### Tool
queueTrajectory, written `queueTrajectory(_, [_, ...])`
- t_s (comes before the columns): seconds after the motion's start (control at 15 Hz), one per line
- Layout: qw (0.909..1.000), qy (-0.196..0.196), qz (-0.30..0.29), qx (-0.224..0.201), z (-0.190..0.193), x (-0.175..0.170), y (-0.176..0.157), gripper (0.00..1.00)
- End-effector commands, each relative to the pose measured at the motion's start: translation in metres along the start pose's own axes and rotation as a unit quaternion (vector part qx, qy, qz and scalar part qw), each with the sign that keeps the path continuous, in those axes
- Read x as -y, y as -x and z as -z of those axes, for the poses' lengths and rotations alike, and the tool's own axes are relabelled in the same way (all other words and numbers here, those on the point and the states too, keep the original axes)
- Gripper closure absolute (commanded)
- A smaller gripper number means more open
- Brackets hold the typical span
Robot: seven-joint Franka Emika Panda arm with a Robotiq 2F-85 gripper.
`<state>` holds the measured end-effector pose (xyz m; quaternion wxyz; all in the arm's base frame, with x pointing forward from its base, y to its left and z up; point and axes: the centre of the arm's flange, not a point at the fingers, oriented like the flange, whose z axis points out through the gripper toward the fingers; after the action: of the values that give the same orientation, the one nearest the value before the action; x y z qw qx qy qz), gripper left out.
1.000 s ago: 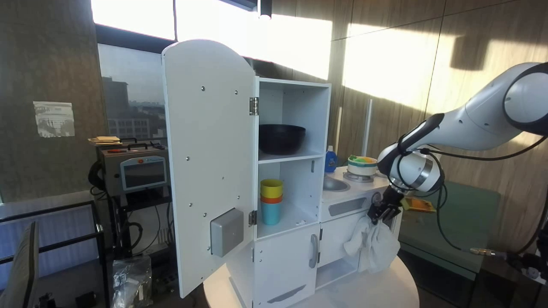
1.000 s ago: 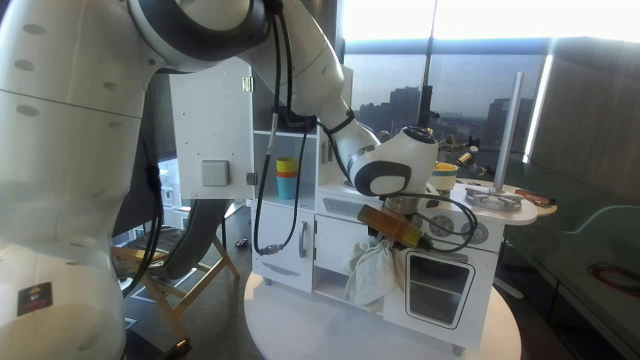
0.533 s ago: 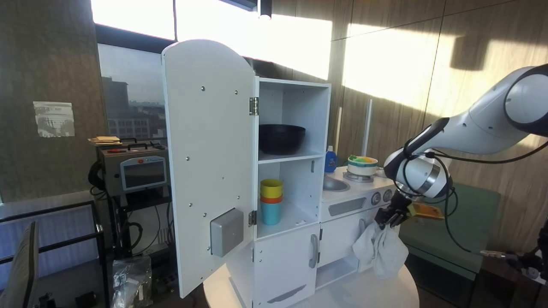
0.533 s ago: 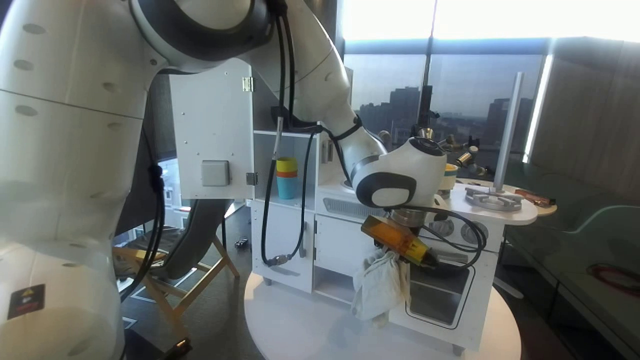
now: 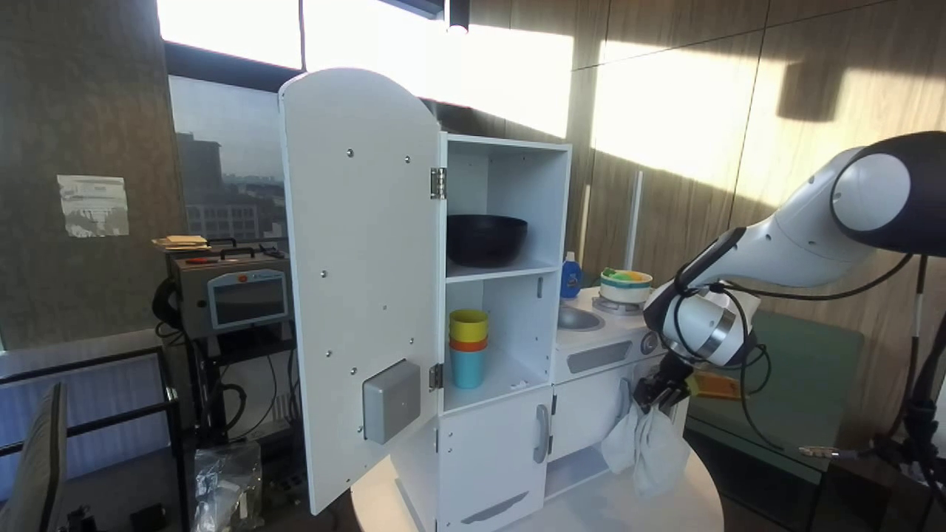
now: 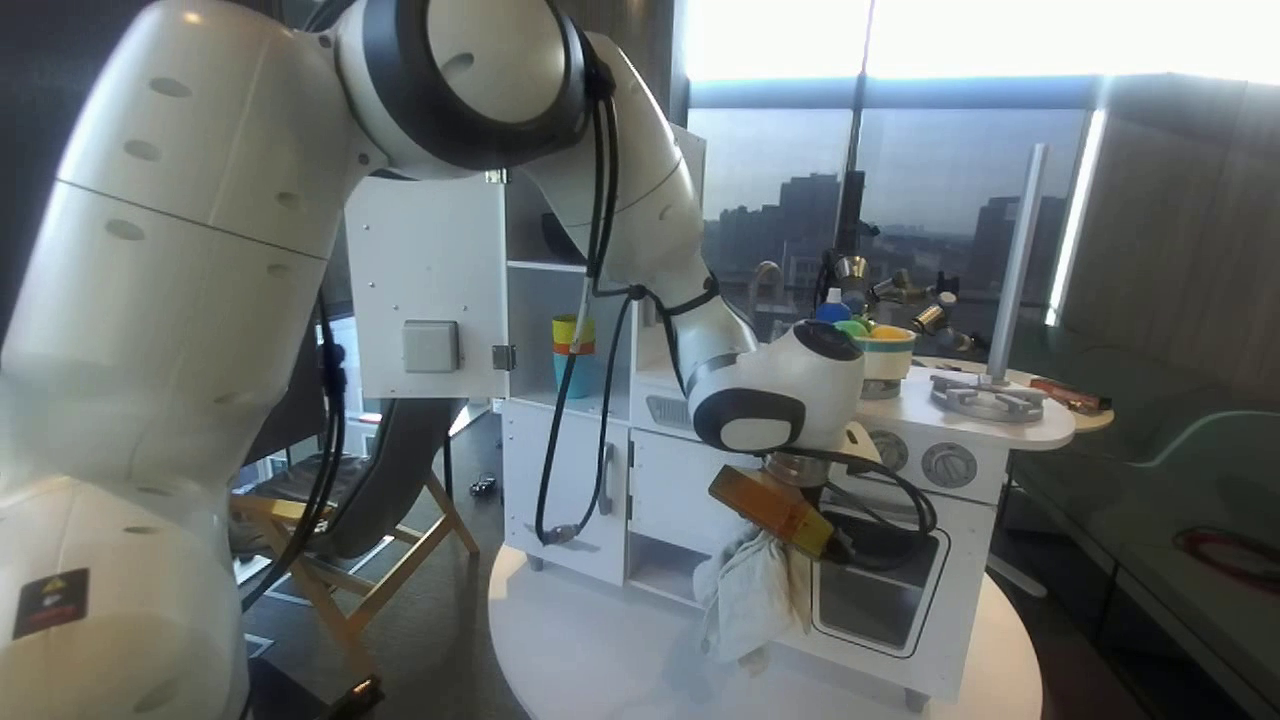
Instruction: Use the towel to clean the sink
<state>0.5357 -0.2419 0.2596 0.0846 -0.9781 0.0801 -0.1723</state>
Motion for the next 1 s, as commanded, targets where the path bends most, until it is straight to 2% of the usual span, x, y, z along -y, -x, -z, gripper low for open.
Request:
queueTrajectory(0.0, [0.9998, 0.006, 0.002, -0.017, -0.028, -0.003, 0.003, 0.94])
queueTrajectory(0.07, [0.9999, 0.003, 0.000, -0.016, -0.030, -0.003, 0.007, 0.74])
queueTrajectory(0.13, [0.9999, 0.001, -0.004, -0.016, -0.033, -0.001, 0.009, 0.89])
queueTrajectory(0.2, [0.9998, 0.006, -0.009, -0.017, -0.036, 0.000, 0.011, 0.53])
queueTrajectory(0.27, [0.9998, 0.008, -0.012, -0.014, -0.036, 0.000, 0.013, 0.52])
queueTrajectory(0.47, [0.9993, 0.033, -0.018, 0.007, -0.013, 0.002, 0.020, 0.32])
queueTrajectory(0.73, [0.9945, 0.096, -0.026, 0.033, 0.045, 0.005, 0.027, 0.02])
queueTrajectory(0.93, [0.9868, 0.145, -0.020, 0.070, 0.093, 0.011, 0.026, 0.00])
